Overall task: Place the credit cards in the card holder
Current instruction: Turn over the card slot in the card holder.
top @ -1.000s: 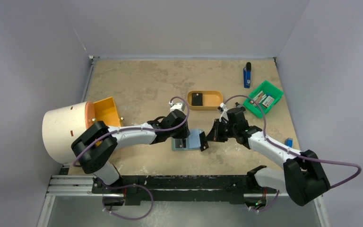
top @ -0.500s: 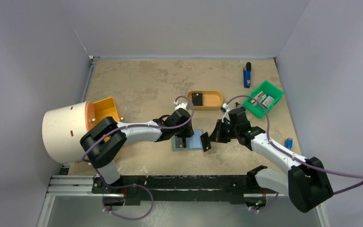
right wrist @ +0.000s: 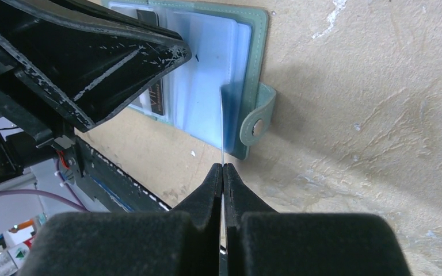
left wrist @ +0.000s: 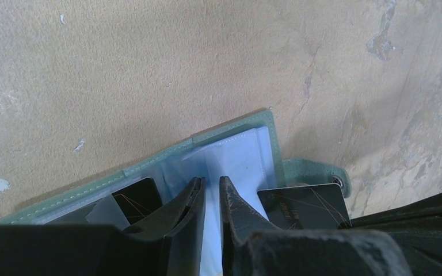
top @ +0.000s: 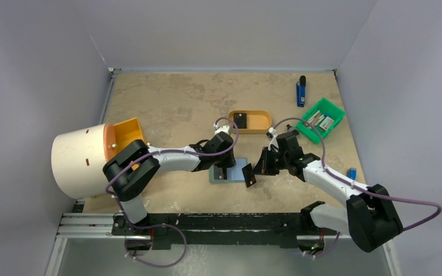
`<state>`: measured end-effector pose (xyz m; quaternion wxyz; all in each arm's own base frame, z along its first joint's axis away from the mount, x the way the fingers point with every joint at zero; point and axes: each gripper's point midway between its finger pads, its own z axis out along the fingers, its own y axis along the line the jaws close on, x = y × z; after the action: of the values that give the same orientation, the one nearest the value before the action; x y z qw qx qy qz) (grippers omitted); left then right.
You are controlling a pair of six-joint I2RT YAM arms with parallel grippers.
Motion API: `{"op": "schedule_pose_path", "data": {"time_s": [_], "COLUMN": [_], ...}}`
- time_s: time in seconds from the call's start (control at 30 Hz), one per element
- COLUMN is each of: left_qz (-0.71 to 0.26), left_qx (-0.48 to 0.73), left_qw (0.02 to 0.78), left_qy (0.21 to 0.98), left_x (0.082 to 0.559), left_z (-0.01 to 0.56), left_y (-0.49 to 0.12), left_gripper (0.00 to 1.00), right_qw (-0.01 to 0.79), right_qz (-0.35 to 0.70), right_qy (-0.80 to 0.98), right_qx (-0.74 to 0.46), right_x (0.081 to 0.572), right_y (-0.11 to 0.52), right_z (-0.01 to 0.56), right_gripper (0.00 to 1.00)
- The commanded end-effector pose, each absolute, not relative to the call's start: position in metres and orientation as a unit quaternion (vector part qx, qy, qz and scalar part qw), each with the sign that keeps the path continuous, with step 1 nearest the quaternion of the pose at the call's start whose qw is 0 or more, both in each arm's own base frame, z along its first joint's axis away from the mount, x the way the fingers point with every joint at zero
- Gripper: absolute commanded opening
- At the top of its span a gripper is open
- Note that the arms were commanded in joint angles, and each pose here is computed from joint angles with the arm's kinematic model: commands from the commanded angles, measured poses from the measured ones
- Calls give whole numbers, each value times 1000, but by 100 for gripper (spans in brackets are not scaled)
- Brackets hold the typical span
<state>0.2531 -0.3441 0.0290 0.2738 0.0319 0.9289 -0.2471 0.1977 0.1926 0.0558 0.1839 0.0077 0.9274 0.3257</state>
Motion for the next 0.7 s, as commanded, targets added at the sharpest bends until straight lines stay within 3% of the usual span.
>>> {"op": "schedule_pose_path", "data": {"time_s": [0.0, 0.23, 0.67], "left_qz": [-246, -225, -92], "left_qx": [33, 60, 129], "left_qw": [297, 335, 343], "left_qy": [922, 913, 926], "left_x": [262, 259, 241], "left_z": [42, 75, 52], "left_y": [-347, -347, -356], "left_gripper": [16, 36, 42], "right_qw": [200, 303, 341], "right_qz": [323, 270, 240], "right_qy": [925, 911, 903], "right_qx": [13, 75, 101], "right_x": [200, 216, 216], "right_y": [191, 158, 139], "right_z": [60, 95, 114], "right_gripper": [0, 0, 0]}}
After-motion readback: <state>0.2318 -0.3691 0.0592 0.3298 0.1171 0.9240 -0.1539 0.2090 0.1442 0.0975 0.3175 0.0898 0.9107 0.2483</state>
